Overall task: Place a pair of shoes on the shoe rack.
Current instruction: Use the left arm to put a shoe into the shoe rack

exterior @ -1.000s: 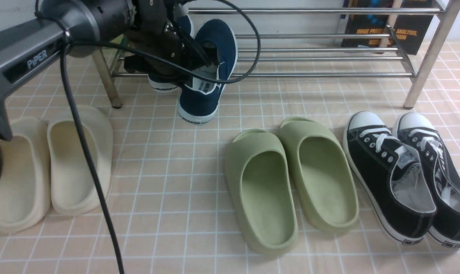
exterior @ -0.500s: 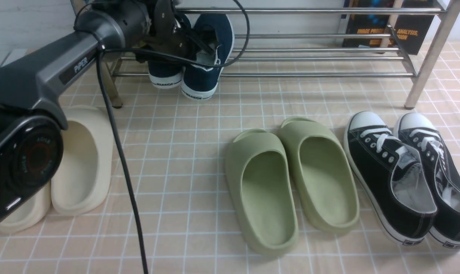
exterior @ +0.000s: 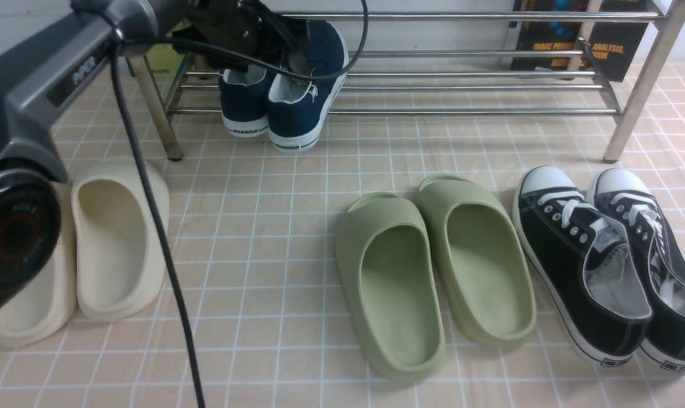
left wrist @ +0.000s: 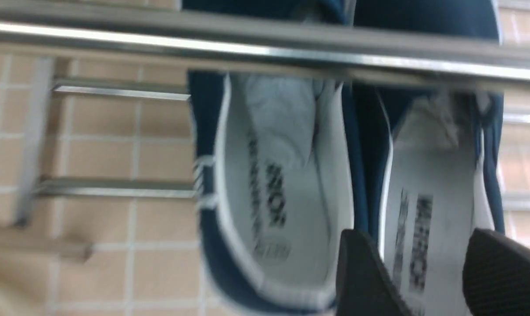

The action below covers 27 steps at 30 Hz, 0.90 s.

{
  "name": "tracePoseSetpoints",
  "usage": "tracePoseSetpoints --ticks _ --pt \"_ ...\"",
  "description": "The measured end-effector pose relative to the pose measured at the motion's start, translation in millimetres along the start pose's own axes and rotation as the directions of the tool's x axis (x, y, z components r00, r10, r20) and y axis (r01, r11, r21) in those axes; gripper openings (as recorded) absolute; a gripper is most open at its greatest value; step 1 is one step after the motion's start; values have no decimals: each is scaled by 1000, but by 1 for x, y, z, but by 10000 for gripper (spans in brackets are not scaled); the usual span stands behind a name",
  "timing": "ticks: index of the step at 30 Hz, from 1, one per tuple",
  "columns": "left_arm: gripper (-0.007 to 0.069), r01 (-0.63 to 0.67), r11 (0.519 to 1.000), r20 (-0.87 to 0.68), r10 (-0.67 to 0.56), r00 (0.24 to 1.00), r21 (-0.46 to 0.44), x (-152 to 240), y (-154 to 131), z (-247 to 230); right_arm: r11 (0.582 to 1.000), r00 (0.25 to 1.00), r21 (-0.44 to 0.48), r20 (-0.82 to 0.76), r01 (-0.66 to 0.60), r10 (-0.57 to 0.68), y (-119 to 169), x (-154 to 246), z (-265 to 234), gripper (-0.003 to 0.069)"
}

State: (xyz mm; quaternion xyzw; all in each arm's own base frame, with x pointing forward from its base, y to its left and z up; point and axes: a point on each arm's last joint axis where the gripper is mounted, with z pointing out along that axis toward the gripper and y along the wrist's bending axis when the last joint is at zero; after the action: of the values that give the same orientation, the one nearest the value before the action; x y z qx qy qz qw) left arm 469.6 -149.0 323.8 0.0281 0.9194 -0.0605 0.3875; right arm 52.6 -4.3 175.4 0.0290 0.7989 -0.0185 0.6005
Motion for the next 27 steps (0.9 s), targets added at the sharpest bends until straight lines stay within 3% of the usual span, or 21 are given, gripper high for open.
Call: tracePoseSetpoints --ticks 4,12,23,27 --pt "262 -126 992 -151 122 981 -17 11 -6 -21 1000 1000 0 0 0 0 0 0 0 239" --pt "23 -196 981 -285 186 940 -8 40 -14 15 1000 1000 0 0 -1 1 0 0 0 239" --pt "2 -127 992 -240 123 963 0 52 -19 55 1000 1000 0 0 0 0 0 0 0 239" --pt "2 -65 997 -113 69 991 35 42 -25 60 1000 1000 0 0 0 0 0 0 0 239"
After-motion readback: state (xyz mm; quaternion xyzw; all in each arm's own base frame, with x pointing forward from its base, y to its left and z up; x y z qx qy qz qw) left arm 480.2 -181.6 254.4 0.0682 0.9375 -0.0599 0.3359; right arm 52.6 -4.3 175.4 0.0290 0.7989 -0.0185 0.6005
